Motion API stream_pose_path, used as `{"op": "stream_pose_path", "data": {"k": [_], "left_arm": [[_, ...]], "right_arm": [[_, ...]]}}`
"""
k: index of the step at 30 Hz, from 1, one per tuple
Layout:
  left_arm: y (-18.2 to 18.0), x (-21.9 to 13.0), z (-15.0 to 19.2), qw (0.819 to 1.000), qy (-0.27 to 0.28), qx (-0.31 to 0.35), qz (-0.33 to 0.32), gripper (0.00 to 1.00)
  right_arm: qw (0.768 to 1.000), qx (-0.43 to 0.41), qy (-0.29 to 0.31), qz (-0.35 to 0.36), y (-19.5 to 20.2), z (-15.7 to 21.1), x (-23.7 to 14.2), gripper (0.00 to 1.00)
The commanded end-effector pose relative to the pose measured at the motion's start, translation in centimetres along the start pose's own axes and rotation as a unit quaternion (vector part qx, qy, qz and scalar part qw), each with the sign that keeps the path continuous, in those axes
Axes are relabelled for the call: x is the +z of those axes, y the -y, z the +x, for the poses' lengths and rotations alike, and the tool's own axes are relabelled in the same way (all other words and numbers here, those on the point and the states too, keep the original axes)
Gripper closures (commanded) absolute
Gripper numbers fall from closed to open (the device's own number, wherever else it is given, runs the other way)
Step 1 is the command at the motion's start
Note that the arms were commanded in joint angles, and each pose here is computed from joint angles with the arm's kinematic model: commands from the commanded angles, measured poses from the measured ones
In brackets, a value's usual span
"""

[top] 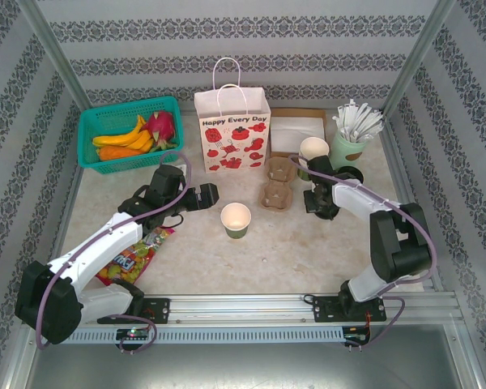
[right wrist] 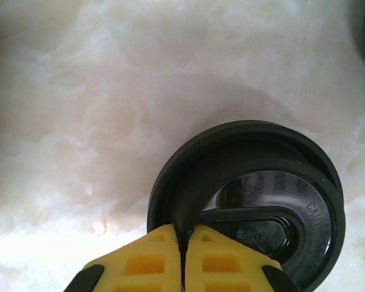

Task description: Pack the takeout coffee

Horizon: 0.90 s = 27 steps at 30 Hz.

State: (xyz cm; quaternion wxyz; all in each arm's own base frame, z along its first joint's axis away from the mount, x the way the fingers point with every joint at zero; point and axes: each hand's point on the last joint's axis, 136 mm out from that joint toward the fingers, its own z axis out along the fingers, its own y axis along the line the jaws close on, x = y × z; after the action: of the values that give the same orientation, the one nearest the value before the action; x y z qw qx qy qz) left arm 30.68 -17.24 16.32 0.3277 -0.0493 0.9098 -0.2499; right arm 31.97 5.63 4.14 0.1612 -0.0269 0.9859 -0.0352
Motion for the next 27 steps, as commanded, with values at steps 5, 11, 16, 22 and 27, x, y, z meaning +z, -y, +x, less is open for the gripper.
{"op": "stream_pose_path", "data": {"k": [5,11,16,22,27], "left_arm": [[-0.7,-0.1,0.1,1.000,0.007,-0.002,-0.006,0.00],[2.0,-0.9,-0.7,0.999,0.008,0.015,0.052,0.00],[6.6,-2.7,-2.3,0.987,0.017,0.044,0.152,0.00],[11.8,-4.2,-2.4,0.965,-0.003,0.092,0.246,0.00],[14.8,-4.8,-1.5,0.950,-0.024,0.141,0.277,0.12]], "right_arm": [[0.999,0.017,0.018,-0.034,-1.6,0.4,-2.3,0.98],[0.990,0.043,0.071,-0.115,-4.3,0.4,-6.7,0.99],[0.958,0.006,0.165,-0.234,-8.3,-0.5,-13.2,0.99],[0.921,-0.036,0.239,-0.305,-11.8,-2.7,-19.3,1.00],[0.891,-0.055,0.291,-0.344,-15.1,-4.1,-22.7,1.00]]}}
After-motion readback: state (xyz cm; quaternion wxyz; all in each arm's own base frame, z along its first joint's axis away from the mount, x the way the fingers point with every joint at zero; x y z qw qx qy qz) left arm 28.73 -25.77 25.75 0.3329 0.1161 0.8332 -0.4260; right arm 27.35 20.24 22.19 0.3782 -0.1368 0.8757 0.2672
